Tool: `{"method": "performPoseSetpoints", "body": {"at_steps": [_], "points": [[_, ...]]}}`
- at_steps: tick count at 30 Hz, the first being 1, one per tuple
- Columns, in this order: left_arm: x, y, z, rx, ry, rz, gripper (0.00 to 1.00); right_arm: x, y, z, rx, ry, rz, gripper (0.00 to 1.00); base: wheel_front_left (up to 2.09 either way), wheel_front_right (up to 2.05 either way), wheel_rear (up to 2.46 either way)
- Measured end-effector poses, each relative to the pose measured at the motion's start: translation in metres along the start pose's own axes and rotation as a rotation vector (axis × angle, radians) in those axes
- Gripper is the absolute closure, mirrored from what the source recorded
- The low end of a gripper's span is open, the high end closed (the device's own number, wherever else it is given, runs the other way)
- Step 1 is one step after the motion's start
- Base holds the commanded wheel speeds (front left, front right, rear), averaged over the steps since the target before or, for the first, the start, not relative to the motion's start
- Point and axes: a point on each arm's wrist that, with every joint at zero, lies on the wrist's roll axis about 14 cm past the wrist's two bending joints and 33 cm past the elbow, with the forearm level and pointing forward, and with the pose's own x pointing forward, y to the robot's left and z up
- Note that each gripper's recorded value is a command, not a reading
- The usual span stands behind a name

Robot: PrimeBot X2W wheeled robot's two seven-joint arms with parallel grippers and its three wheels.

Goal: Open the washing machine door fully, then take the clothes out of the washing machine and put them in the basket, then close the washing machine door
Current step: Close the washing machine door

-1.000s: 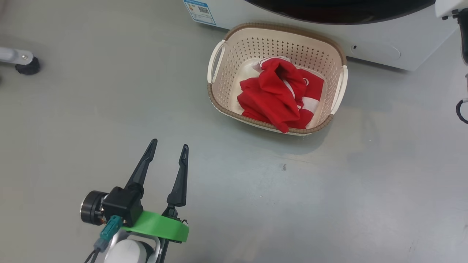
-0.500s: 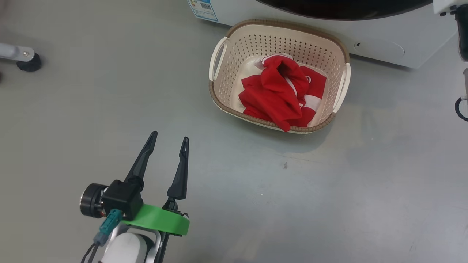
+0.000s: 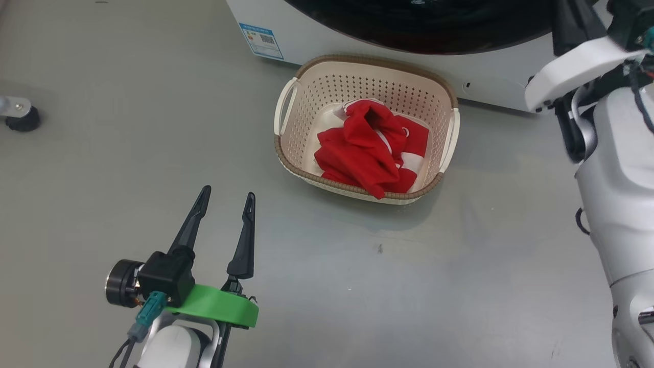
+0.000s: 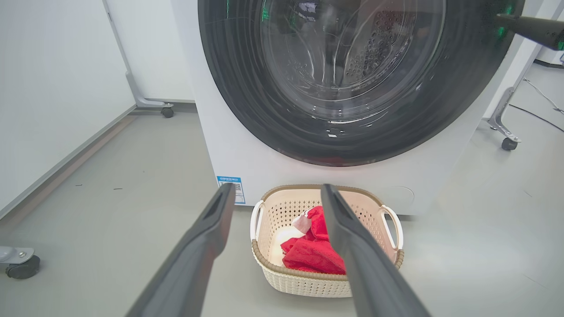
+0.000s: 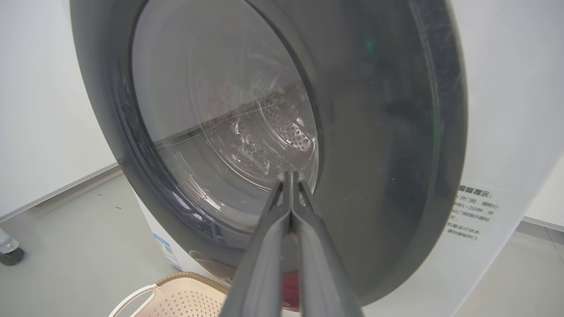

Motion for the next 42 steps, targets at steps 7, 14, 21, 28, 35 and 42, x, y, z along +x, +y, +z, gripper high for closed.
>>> {"method": "performPoseSetpoints", "body": {"at_steps": [7, 14, 21, 28, 35, 42], "points": [[-0.002, -0.009, 0.014, -0.001, -0.042, -0.031, 0.00, -0.037, 0.013, 0.005, 0.050, -0.018, -0.013, 0.62, 0.00, 0.00, 0.00], [-0.010, -0.012, 0.020, 0.005, -0.061, -0.050, 0.00, -0.089, 0.018, -0.009, 0.109, 0.024, -0.062, 0.00, 0.00, 0.00, 0.00], [-0.019, -0.017, 0.020, 0.016, -0.063, -0.081, 0.00, -0.141, 0.015, -0.024, 0.142, 0.073, -0.128, 0.00, 0.00, 0.00, 0.00], [-0.028, -0.027, 0.018, 0.007, -0.059, -0.117, 0.00, -0.184, 0.009, -0.019, 0.134, 0.071, -0.187, 0.00, 0.00, 0.00, 0.00], [-0.037, -0.041, 0.018, 0.001, -0.063, -0.165, 0.00, -0.222, 0.000, -0.009, 0.121, 0.044, -0.263, 0.00, 0.00, 0.00, 0.00], [-0.045, -0.050, 0.018, 0.002, -0.067, -0.198, 0.00, -0.254, -0.002, -0.008, 0.117, 0.043, -0.318, 0.00, 0.00, 0.00, 0.00]]}}
